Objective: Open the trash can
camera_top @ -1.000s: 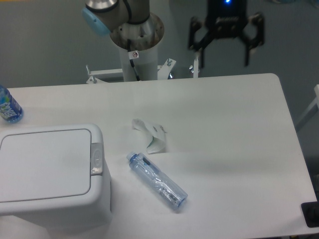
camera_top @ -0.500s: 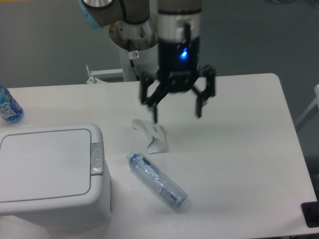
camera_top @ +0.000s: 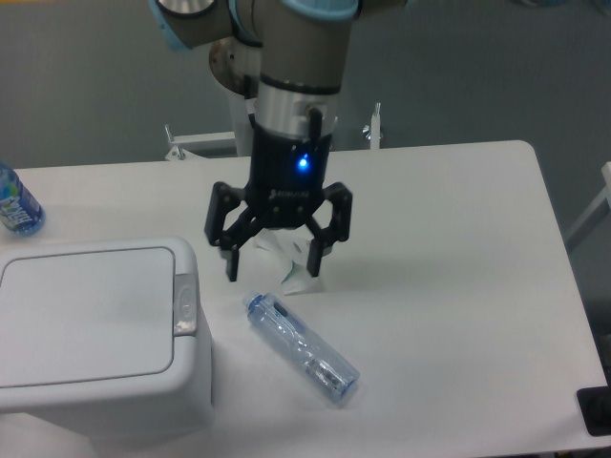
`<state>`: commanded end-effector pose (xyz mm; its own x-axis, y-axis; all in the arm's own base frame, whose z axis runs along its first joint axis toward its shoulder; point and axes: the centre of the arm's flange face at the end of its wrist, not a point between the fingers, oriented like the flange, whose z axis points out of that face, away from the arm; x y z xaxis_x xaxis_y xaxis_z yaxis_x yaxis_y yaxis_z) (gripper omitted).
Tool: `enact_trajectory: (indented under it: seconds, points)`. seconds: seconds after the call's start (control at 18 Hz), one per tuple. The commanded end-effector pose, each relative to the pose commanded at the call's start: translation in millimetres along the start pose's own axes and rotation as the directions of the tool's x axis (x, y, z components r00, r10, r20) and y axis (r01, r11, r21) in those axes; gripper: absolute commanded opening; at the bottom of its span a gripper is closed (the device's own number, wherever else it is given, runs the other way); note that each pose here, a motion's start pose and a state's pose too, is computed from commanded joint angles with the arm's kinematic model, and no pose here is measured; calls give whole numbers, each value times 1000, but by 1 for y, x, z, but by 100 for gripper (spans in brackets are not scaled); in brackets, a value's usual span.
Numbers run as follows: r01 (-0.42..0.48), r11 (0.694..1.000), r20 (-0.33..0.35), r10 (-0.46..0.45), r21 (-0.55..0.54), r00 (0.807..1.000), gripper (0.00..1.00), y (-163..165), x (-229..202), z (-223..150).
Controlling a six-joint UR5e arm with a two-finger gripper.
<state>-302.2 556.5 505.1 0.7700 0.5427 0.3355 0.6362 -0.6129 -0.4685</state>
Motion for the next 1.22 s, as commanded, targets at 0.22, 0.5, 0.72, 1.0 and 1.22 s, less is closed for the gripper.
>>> enact_trajectory:
  seconds: [0.22, 0.5, 0.72, 1.0, 1.22]
  points:
    - [-3, 1000, -10, 3, -17, 1000, 100, 4, 7, 9]
    - [-5, 999, -12, 5, -36, 1000, 100, 6, 8, 21]
    - [-11, 999, -15, 11, -42, 1000, 100, 8, 11, 25]
    - [-10, 998, -16, 9, -55, 1000, 100, 8, 10, 35]
    - [-14, 998, -16, 13, -56, 1000, 100, 7, 9, 36]
